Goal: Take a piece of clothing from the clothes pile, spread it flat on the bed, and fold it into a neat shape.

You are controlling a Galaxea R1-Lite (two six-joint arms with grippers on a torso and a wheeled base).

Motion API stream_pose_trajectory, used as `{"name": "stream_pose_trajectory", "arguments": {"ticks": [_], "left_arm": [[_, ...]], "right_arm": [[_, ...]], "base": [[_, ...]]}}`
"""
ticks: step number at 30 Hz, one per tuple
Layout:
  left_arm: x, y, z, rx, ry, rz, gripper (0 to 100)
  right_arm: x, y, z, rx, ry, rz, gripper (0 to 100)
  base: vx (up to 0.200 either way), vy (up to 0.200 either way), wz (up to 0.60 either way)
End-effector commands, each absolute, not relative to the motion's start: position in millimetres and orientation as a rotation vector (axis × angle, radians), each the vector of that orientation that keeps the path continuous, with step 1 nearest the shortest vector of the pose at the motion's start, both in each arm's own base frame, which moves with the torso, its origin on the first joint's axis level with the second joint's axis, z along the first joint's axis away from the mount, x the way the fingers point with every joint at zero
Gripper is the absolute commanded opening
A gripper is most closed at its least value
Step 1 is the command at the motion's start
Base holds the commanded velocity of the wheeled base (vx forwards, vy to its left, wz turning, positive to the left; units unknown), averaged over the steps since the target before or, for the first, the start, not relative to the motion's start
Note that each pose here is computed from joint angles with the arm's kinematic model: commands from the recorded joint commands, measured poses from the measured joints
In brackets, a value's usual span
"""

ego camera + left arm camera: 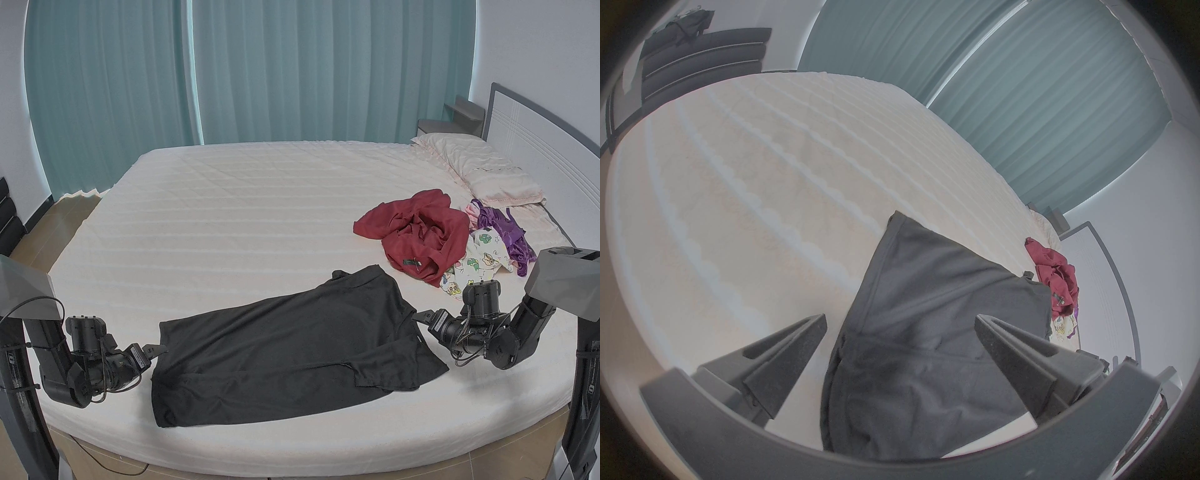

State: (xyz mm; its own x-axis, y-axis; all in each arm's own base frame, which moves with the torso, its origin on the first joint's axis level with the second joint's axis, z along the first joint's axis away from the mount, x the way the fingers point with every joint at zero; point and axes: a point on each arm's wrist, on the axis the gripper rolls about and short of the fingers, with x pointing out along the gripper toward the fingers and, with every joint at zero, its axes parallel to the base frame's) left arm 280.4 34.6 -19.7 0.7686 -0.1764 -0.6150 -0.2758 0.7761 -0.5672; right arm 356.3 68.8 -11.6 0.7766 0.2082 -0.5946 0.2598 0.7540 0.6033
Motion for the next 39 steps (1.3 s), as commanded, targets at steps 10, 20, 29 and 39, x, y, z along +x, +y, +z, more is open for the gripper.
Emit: {"name": "stream_pose_trajectory", "arguments": {"ticks": [10,20,29,39], "left_arm": [[280,35,-22,-0.736,0.713,0.08,100],[279,34,-24,-0.733,0.721,0.089,100],[285,32,-25,-0.729,0.713,0.075,100],[329,25,-40,-0.654,0.615,0.186,100]], "right_arm": [[348,70,-18,0.726,0.7,-0.023,100],[347,71,-18,0.729,0.705,-0.008,100],[345,72,-18,0.723,0.709,-0.004,100],[342,77,-17,0.716,0.697,0.018,100]], "base": [[0.1,0.0,0.0],[0.0,0.0,0.0],[0.0,0.0,0.0],[0.0,0.0,0.0]]}}
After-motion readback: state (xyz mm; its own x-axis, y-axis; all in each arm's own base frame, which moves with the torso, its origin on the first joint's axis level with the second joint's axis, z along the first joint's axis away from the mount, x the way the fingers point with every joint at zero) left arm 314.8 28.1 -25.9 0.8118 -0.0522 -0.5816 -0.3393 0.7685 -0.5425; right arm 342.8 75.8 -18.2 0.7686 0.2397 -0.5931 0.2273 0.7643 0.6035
